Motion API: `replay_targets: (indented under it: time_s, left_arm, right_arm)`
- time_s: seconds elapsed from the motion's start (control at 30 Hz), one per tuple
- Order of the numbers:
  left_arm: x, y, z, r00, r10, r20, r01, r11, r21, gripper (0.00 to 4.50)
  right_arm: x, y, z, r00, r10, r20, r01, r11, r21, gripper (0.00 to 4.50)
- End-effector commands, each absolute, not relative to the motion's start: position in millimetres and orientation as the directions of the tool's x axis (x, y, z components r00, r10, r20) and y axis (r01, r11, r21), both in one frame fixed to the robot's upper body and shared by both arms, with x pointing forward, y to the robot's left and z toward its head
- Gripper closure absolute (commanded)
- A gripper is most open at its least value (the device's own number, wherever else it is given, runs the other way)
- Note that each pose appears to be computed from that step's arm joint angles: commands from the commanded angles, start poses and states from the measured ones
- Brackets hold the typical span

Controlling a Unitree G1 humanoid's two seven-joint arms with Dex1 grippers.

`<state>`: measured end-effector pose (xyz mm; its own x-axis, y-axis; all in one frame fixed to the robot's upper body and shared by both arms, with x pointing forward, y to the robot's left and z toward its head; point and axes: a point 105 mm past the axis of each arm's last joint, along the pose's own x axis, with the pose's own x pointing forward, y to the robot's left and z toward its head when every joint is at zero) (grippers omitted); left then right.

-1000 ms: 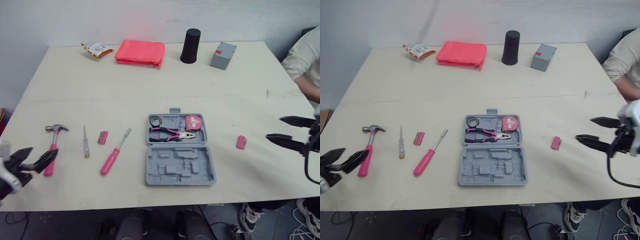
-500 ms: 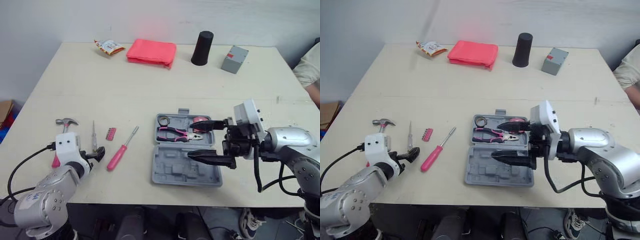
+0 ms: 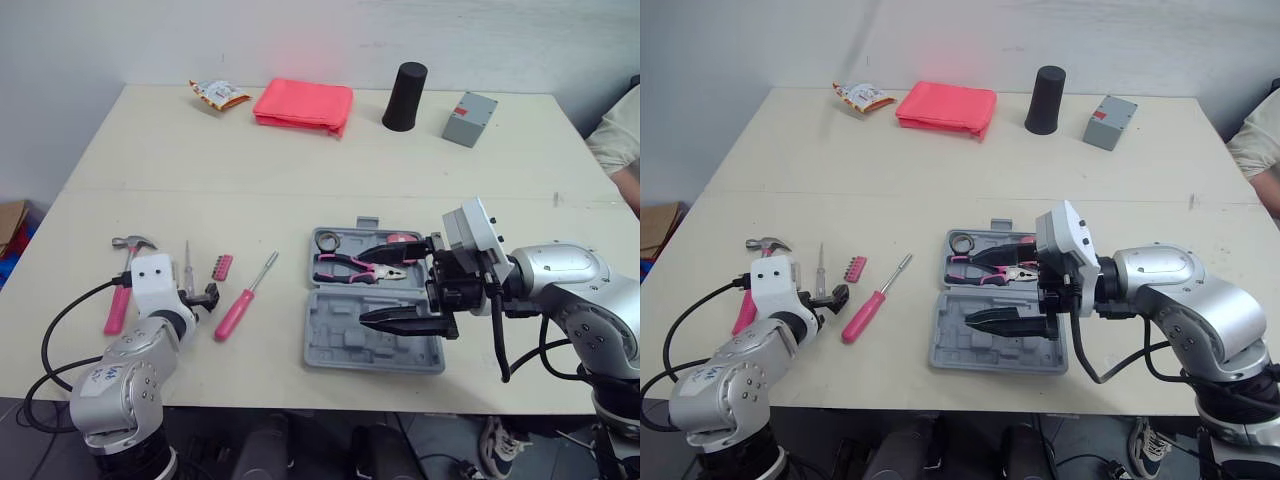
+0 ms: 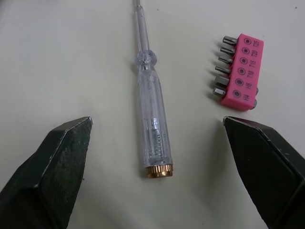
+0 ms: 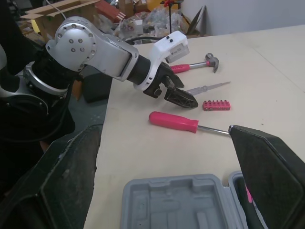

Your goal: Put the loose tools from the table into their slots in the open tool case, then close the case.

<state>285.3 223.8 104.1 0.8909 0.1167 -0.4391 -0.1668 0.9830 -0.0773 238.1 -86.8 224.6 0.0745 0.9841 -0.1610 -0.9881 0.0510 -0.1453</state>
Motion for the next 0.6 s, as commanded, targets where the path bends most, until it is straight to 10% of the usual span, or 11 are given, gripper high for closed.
replay_targets:
  time_s: [0.03,0.33,0.6]
  left_arm:
    - [282,215,95,0.88,0.083,-0.468,-0.14,0.986,-0.088,0.87]
    - [282,225,100,0.89,0.113,-0.443,-0.156,0.986,-0.063,4.49]
    - [281,238,134,0.93,0.024,-0.367,0.01,0.996,0.092,4.49]
  right_arm:
    - [234,-85,231,0.069,0.987,-0.146,-0.982,0.041,-0.182,0.0]
    - [238,-88,232,0.099,0.984,-0.151,-0.977,0.067,-0.203,0.0]
    - [244,-95,237,0.128,0.979,-0.16,-0.971,0.091,-0.22,0.0]
